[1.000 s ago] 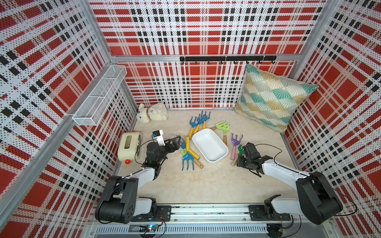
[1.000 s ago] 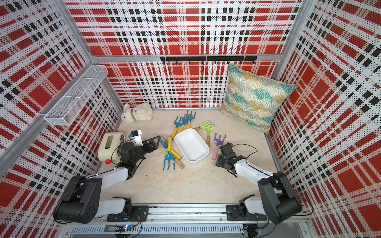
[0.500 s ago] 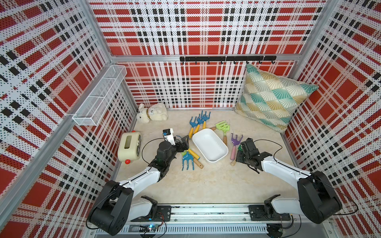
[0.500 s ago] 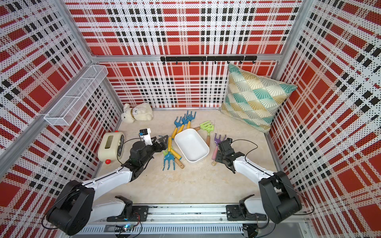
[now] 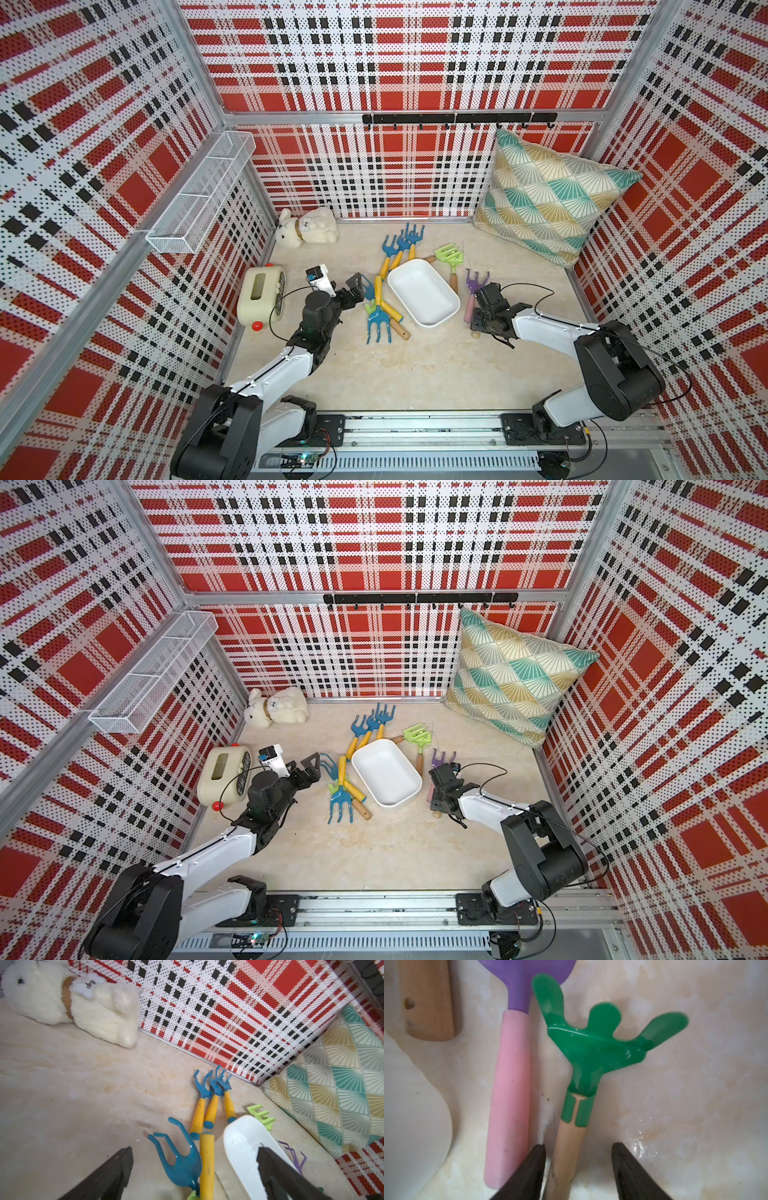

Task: Put the rake into the storage box
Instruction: Pick up the rake at the center of the board, then place the rake in the storage box.

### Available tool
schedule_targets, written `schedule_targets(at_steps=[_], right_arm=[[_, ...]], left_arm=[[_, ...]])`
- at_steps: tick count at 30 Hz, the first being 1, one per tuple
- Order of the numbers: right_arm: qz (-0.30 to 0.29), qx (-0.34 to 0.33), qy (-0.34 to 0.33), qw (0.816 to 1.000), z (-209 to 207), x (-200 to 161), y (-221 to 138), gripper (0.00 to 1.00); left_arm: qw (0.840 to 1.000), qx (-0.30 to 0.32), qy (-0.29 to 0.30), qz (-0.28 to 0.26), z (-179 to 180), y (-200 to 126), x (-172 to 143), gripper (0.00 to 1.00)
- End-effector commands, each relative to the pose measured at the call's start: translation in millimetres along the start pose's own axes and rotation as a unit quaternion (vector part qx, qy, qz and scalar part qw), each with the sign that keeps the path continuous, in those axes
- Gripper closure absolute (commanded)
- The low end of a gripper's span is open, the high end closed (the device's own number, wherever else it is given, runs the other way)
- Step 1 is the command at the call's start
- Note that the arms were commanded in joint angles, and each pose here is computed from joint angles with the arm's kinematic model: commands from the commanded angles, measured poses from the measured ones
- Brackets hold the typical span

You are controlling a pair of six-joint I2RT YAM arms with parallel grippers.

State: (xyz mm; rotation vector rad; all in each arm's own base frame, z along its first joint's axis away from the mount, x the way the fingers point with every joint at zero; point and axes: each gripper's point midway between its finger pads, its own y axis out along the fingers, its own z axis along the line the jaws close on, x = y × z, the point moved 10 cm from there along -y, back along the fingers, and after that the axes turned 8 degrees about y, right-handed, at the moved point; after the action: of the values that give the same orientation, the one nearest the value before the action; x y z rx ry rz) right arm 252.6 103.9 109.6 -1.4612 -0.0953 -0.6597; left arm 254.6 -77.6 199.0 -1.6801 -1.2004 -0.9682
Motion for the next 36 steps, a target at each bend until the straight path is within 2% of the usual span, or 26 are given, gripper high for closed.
schedule_targets(at_steps=[1, 4, 10, 15, 17, 21, 22, 24, 29, 36], right_arm=[[0.005, -0.022, -0.002, 1.000, -1.9, -4.1, 2.7, 0.46], [0.000, -0.026, 0.000, 1.000, -2.9, -3.4, 0.6, 0.56], [-0.043, -0.018, 0.013, 0.999, -2.6, 10.7, -24.2, 0.79], [-0.084, 0.066, 0.008, 0.994, 11.4, 30.6, -61.5, 0.98], [-0.096, 0.108, -0.003, 0.990, 20.6, 38.4, -75.8, 1.00], [-0.123, 0.145, -0.005, 0.982, 44.0, 57.0, -99.1, 1.00], [-0.096, 0.219, -0.068, 0.969, 61.9, 56.4, -106.0, 1.00], [-0.077, 0.253, -0.113, 0.958, 84.5, 58.8, -108.7, 1.00], [-0.031, 0.252, -0.191, 0.948, 132.9, 58.7, -93.5, 1.00], [0.019, 0.211, -0.245, 0.946, 174.9, 38.8, -51.6, 1.00]], left_arm=[[0.999, 0.028, 0.037, -0.029, -8.4, -7.1, 2.8, 0.01], [0.999, 0.013, 0.038, -0.035, -12.8, -9.5, 3.7, 0.01], [1.000, -0.010, -0.012, -0.020, -3.6, -9.7, -3.2, 0.01], [0.999, -0.013, -0.033, -0.014, 8.0, -6.8, -6.5, 0.01], [0.999, -0.010, -0.028, -0.016, 6.1, -6.8, -6.5, 0.01], [1.000, 0.001, -0.017, -0.019, 1.4, -6.9, -5.8, 0.01], [1.000, 0.002, -0.015, -0.017, 1.2, -6.7, -6.5, 0.01], [1.000, 0.001, -0.014, -0.015, 0.6, -5.6, -6.4, 0.01], [1.000, -0.002, -0.012, -0.008, -0.9, -2.4, -7.9, 0.01], [1.000, -0.003, -0.009, -0.007, -1.7, -1.6, -8.2, 0.01]])
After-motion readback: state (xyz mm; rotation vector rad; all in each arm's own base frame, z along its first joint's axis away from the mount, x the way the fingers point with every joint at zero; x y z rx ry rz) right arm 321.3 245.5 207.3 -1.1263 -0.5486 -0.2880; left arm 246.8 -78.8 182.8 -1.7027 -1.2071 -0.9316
